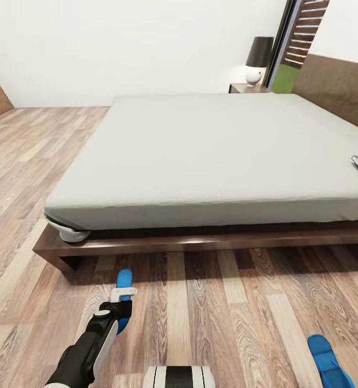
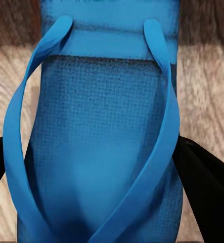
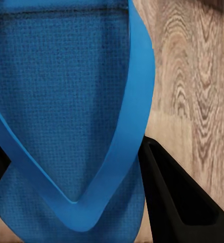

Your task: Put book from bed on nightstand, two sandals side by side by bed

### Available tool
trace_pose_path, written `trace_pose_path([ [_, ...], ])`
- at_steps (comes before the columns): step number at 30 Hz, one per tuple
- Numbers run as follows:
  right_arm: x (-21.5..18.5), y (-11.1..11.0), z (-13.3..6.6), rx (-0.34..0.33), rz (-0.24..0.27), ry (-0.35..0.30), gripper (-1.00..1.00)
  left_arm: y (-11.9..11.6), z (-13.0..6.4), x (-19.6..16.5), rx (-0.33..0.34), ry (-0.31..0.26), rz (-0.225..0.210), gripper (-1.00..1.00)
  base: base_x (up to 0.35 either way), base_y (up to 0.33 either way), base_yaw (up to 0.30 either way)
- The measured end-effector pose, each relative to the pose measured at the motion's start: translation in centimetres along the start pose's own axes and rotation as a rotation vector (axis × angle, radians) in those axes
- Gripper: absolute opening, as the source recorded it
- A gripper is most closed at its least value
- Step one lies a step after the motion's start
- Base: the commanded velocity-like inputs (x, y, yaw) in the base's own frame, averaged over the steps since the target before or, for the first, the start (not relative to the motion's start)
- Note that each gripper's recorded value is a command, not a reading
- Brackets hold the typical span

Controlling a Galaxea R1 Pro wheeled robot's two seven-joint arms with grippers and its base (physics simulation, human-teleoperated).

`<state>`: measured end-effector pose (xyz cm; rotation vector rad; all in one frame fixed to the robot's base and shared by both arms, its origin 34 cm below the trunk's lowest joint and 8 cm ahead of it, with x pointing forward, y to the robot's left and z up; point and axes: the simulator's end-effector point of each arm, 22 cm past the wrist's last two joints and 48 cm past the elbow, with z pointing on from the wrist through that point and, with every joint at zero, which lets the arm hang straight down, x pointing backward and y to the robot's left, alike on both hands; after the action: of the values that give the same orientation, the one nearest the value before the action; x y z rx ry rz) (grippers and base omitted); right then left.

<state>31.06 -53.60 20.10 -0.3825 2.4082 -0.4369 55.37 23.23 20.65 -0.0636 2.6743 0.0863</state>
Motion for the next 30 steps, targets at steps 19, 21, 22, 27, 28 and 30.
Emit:
trace_pose_path([
  [19, 1.6, 0.0, -0.4, 0.018, -0.009, 0.005, -1.00, 0.2, 2.0, 2.6, -0.009, 0.053, 0.001, -1.00, 0.000, 0.000, 0.000],
  [21, 1.6, -0.1, -0.5, 0.015, -0.013, 0.000, -1.00, 0.2, 2.3, 3.0, -0.009, 0.061, 0.001, -1.00, 0.000, 0.000, 0.000],
  [22, 1.6, -0.1, -0.6, 0.015, -0.013, -0.008, -1.00, 0.2, 2.4, 3.2, -0.009, 0.065, 0.001, -1.00, 0.000, 0.000, 0.000],
  [27, 1.7, 0.1, -0.9, 0.011, -0.011, -0.012, -1.00, 0.1, 2.4, 3.1, -0.009, 0.062, 0.000, -1.00, 0.076, 0.000, 0.000],
  [28, 1.7, 0.1, -0.9, 0.011, -0.011, -0.012, -1.00, 0.1, 2.3, 3.1, -0.009, 0.062, 0.000, -1.00, 0.301, 0.000, 0.000],
  [30, 1.7, 0.2, -0.9, 0.010, -0.010, -0.010, -1.00, 0.1, 2.3, 3.1, -0.008, 0.061, 0.001, -1.00, 0.318, 0.000, 0.000],
])
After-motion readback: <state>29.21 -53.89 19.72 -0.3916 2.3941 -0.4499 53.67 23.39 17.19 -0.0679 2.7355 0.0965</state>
